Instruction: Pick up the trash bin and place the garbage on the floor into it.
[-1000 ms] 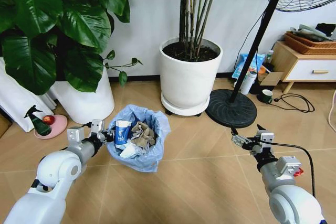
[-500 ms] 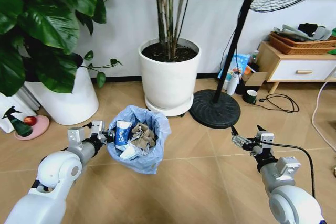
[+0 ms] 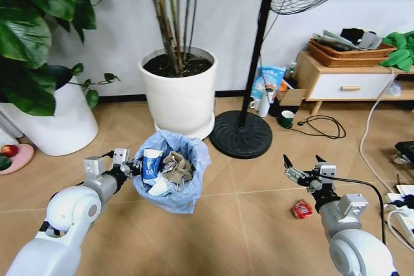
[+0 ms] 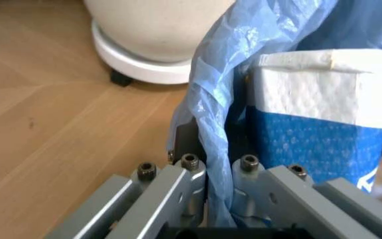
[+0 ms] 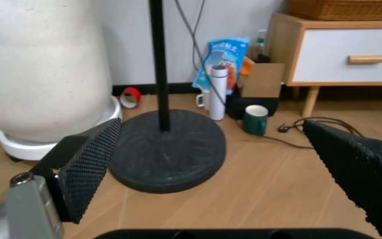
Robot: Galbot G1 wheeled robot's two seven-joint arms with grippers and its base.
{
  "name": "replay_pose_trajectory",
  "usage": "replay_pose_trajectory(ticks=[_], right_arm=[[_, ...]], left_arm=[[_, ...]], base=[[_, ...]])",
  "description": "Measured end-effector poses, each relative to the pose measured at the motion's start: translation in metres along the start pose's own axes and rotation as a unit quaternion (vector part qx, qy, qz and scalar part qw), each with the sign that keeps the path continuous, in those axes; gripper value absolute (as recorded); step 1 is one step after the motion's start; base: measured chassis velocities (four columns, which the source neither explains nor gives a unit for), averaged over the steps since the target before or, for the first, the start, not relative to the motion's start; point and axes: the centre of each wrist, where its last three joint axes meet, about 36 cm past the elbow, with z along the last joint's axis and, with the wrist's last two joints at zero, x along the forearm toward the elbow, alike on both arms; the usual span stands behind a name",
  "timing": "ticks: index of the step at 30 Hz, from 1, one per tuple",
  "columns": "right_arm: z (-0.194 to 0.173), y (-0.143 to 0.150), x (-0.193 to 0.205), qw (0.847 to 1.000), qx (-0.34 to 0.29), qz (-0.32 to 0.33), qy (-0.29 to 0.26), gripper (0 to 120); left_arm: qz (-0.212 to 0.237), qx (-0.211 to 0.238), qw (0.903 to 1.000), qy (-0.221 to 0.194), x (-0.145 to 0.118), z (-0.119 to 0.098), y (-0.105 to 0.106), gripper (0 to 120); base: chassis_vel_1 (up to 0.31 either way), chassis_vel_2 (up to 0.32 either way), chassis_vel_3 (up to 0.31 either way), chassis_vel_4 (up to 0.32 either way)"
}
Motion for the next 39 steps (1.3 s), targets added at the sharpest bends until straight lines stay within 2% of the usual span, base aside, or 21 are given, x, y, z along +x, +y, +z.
replay_pose_trajectory(ticks=[16,32,39], right_arm=[[0.003,0.002,0.001,1.000,-0.006,0.006,0.011,100],[0.011,0.001,0.000,1.000,-0.009,0.012,0.019,100],[0.036,-0.022,-0.013,0.998,-0.020,0.045,0.049,100]], left_arm=[[0.000,0.001,1.0000,-0.001,-0.003,-0.001,0.001,0],[-0.001,0.003,1.0000,-0.002,-0.004,-0.001,0.001,0],[0.001,0.003,1.0000,-0.001,-0.004,0.000,0.001,0]], base=[[0.023,-0.001,-0.015,-0.005],[0.100,-0.104,-0.103,0.111],[0.026,-0.019,-0.027,0.015]])
